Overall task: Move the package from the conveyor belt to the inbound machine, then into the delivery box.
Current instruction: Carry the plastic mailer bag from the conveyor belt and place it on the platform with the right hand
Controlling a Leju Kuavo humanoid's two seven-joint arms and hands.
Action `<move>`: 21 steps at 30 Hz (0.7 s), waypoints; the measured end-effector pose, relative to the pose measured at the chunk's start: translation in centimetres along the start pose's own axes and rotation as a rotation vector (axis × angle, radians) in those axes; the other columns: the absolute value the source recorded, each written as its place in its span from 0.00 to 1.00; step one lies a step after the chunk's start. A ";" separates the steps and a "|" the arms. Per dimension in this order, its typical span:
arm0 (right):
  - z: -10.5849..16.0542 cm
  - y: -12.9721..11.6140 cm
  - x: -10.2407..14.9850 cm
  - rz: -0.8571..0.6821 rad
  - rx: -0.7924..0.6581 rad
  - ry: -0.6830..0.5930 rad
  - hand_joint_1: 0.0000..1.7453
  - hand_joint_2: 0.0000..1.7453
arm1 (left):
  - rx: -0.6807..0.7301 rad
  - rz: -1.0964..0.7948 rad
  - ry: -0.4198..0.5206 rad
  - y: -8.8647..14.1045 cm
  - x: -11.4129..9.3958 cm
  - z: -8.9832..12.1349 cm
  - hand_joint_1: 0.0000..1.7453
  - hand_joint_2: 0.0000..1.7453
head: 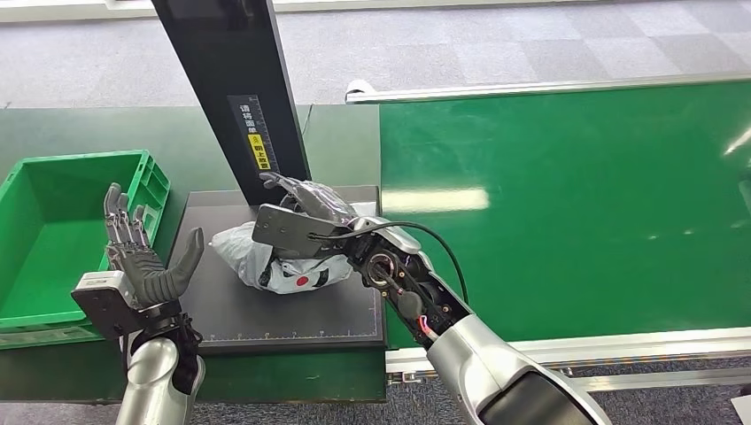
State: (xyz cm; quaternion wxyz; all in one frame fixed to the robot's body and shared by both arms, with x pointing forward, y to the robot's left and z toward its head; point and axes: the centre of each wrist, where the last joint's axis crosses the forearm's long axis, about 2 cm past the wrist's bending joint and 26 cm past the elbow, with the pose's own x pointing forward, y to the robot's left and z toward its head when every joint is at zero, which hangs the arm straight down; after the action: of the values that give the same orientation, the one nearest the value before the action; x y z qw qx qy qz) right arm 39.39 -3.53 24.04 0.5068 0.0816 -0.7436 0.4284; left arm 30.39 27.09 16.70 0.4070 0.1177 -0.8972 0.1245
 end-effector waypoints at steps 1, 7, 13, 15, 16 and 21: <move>0.0 0.0 -0.1 0.001 0.002 0.003 0.00 1.00 | 0.001 -0.001 0.002 0.0 0.0 0.0 0.00 1.00; 0.0 0.1 -0.4 0.000 0.012 0.017 0.00 1.00 | 0.004 -0.003 0.007 0.0 -0.1 0.1 0.00 1.00; 0.1 0.2 -0.7 -0.016 0.031 0.029 0.00 1.00 | 0.001 -0.005 0.012 0.0 -0.3 0.2 0.00 1.00; 0.1 0.2 -0.8 -0.017 0.032 0.032 0.00 1.00 | 0.000 -0.006 0.014 0.0 -0.3 0.2 0.00 1.00; 0.1 0.2 -0.9 -0.018 0.033 0.033 0.00 1.00 | 0.000 -0.006 0.015 0.0 -0.3 0.2 0.00 1.00; 0.2 0.3 -1.1 -0.027 0.040 0.032 0.00 1.00 | -0.007 -0.007 0.020 0.0 -0.4 0.2 0.00 1.00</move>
State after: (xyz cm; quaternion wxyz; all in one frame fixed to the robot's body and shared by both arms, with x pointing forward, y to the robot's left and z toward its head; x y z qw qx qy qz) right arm 39.63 -3.87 22.93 0.5226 0.0949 -0.7254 0.4378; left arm 30.50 27.06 16.24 0.4166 0.1180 -0.8932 0.1211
